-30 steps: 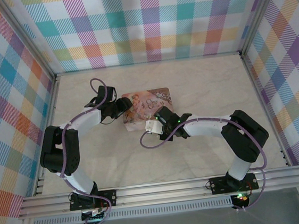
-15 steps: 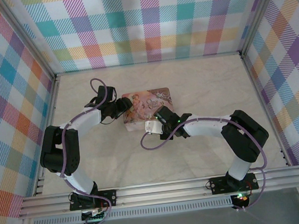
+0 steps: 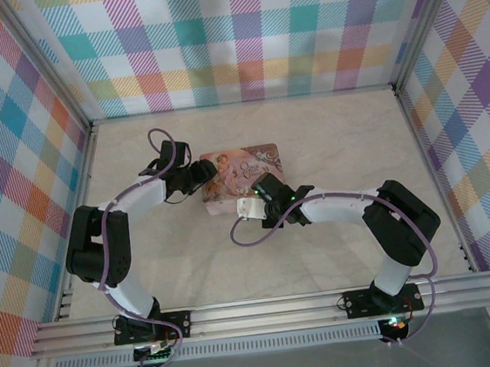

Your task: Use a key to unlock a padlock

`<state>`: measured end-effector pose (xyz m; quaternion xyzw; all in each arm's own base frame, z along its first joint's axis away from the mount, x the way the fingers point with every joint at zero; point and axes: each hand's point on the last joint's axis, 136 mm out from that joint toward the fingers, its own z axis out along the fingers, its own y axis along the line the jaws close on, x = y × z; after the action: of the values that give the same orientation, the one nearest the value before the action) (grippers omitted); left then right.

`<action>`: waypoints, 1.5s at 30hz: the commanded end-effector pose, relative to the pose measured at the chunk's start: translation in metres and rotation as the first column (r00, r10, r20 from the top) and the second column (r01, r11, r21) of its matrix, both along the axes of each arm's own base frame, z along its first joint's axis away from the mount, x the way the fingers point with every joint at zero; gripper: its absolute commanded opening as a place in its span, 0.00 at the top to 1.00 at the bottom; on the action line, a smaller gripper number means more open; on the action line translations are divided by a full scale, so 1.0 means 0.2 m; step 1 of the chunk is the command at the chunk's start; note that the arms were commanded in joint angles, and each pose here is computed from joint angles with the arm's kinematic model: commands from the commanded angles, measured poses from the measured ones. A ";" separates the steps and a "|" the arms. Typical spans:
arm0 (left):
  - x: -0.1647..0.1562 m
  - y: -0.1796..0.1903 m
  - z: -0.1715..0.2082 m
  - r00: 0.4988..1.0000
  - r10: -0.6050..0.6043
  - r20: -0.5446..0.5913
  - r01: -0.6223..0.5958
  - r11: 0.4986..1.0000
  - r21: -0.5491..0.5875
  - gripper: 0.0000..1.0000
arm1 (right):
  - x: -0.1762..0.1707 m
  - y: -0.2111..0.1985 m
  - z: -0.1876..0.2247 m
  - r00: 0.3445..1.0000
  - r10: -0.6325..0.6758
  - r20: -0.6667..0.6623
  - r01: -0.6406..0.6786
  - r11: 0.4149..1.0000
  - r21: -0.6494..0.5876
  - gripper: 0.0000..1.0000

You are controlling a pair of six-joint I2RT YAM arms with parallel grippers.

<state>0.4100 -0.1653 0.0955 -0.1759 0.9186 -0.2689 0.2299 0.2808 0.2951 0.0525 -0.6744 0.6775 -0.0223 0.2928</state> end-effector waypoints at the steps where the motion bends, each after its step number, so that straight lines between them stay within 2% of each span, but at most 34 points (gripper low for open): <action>1: 0.04 -0.02 0.05 0.999 -0.019 0.027 0.019 1.000 -0.024 0.42 | 0.03 0.06 0.11 0.999 0.019 0.051 -0.022 0.998 0.051 1.00; 14: 0.04 -0.02 0.04 1.000 -0.016 0.023 0.017 0.999 -0.032 0.42 | -0.01 0.18 0.14 0.993 0.093 0.074 -0.098 0.993 0.064 1.00; 27: 0.04 -0.02 0.05 0.999 -0.009 0.032 0.010 0.999 -0.031 0.42 | -0.04 0.18 0.17 0.993 0.092 0.076 -0.099 0.991 0.095 1.00; 41: -0.01 0.15 0.15 0.995 0.075 0.069 -0.071 0.996 -0.051 0.39 | -0.20 0.19 0.31 0.995 0.075 0.061 -0.087 0.972 0.219 1.00; 45: -0.07 0.15 0.22 0.993 0.064 0.101 -0.056 0.995 -0.082 0.38 | -0.20 0.17 0.39 0.997 0.040 0.068 -0.056 0.964 0.259 1.00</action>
<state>0.4042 -0.1365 0.1229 -0.2006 0.8986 -0.2855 0.2662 0.2452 0.3244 0.1117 -0.6655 0.6438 0.0288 0.3765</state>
